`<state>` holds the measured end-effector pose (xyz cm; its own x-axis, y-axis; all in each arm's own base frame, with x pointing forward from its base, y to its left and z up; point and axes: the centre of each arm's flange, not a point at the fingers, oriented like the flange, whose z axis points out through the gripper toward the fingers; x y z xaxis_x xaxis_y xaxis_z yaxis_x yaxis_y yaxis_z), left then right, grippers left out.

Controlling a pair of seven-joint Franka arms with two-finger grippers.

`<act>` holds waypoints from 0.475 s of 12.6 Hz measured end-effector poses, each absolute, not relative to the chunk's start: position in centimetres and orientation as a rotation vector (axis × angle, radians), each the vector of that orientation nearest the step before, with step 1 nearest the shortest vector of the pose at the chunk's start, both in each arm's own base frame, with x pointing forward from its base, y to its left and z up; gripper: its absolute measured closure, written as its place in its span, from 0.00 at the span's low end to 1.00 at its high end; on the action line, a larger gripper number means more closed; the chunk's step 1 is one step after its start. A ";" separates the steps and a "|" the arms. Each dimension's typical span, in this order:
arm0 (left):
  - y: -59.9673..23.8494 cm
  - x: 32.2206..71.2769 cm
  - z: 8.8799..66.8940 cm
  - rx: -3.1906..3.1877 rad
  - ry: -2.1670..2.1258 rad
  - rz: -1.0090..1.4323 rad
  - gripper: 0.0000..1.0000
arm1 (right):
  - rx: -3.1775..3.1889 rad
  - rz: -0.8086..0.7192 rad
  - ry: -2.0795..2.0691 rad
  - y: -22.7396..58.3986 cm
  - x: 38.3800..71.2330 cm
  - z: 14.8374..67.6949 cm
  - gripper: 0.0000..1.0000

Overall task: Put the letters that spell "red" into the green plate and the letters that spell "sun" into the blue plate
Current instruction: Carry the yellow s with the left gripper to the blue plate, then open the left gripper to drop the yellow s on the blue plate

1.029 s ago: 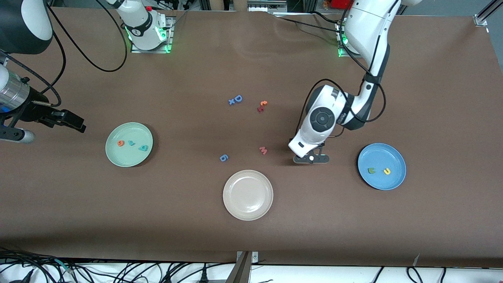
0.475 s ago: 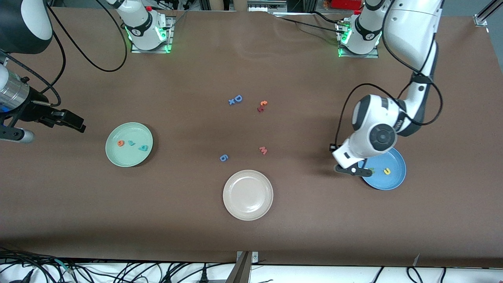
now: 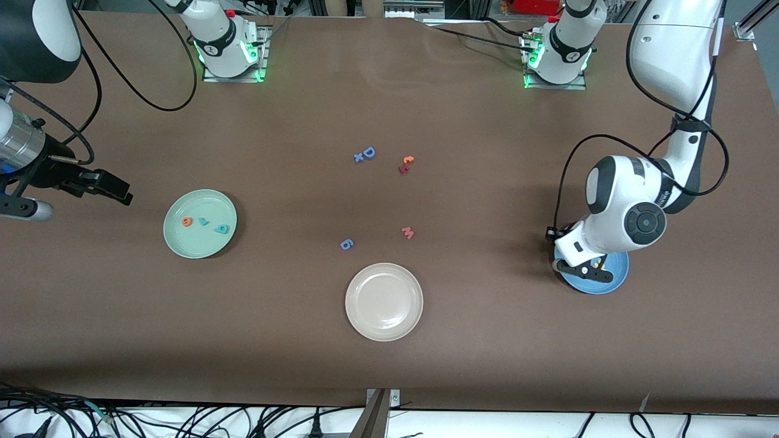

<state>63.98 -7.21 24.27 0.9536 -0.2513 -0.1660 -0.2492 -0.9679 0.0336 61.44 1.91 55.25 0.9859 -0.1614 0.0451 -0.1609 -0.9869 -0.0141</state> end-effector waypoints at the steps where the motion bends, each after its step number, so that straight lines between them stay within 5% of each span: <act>1: -6.0 64.2 24.4 3.105 -0.433 -0.262 0.73 | -3.120 -0.073 0.253 1.9 61.5 55.3 0.00; 6: -2.1 65.9 25.3 3.100 -0.575 -0.220 0.73 | -3.120 -0.077 0.253 1.9 61.5 55.3 0.00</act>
